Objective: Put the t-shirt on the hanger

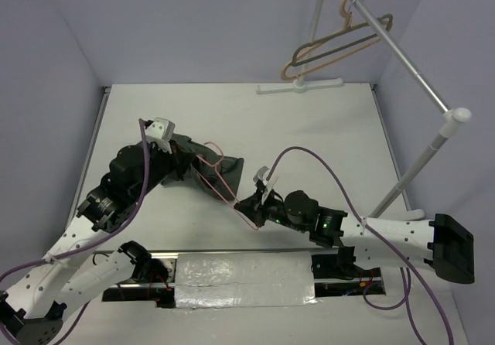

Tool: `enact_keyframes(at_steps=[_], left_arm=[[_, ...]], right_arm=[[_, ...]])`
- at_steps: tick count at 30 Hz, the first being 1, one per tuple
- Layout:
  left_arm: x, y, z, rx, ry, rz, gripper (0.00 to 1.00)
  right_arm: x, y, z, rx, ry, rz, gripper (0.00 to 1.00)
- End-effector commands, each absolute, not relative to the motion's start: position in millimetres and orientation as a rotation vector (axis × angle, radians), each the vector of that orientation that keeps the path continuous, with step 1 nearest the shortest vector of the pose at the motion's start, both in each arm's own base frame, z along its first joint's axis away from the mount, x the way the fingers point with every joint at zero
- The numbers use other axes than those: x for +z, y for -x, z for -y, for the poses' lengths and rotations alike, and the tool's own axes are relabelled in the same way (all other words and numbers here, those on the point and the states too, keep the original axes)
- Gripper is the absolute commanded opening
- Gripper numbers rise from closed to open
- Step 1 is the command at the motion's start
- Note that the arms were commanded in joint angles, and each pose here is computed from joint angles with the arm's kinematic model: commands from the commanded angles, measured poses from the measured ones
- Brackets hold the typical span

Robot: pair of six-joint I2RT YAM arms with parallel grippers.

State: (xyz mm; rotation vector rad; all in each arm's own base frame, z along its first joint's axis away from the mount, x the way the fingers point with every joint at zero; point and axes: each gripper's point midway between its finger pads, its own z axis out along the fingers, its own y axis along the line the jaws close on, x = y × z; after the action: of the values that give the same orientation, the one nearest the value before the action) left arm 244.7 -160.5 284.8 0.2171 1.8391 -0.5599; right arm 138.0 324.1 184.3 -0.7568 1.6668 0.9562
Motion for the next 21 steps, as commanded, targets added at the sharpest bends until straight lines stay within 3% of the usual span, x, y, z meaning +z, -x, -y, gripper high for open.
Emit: enact_keyframes(at_steps=[1,3,4,5,6,8,12,18,21], left_arm=[[333,-221,182,-0.732,-0.343,-1.705,0.0],[343,-213,194,-0.797,-0.404,-1.683,0.0],[346,-203,204,-0.855,-0.483,-1.665,0.12],[356,-198,208,-0.88,-0.532,-1.636,0.25],[357,-197,212,-0.873,-0.594,-1.63,0.65],[367,-192,205,-0.831,-0.621,-1.662,0.83],[387,-207,173,-0.599,-0.57,-1.706,0.86],[408,-210,140,-0.31,-0.738,-1.704,0.75],[428,-206,142,-0.287,-0.845,-1.673,0.72]], right_arm=[[244,-157,-331,0.997,0.595,-1.419,0.0],[247,-161,-333,0.985,0.592,-1.373,0.0],[249,-162,-333,0.982,0.59,-1.356,0.0],[255,-161,-333,0.987,0.582,-1.31,0.0],[255,-163,-333,0.984,0.58,-1.298,0.0],[261,-165,-331,0.975,0.563,-1.25,0.0],[276,-165,-317,0.965,0.504,-1.141,0.0],[278,-147,-300,1.017,0.517,-1.056,0.0],[261,-142,-298,1.022,0.564,-1.089,0.0]])
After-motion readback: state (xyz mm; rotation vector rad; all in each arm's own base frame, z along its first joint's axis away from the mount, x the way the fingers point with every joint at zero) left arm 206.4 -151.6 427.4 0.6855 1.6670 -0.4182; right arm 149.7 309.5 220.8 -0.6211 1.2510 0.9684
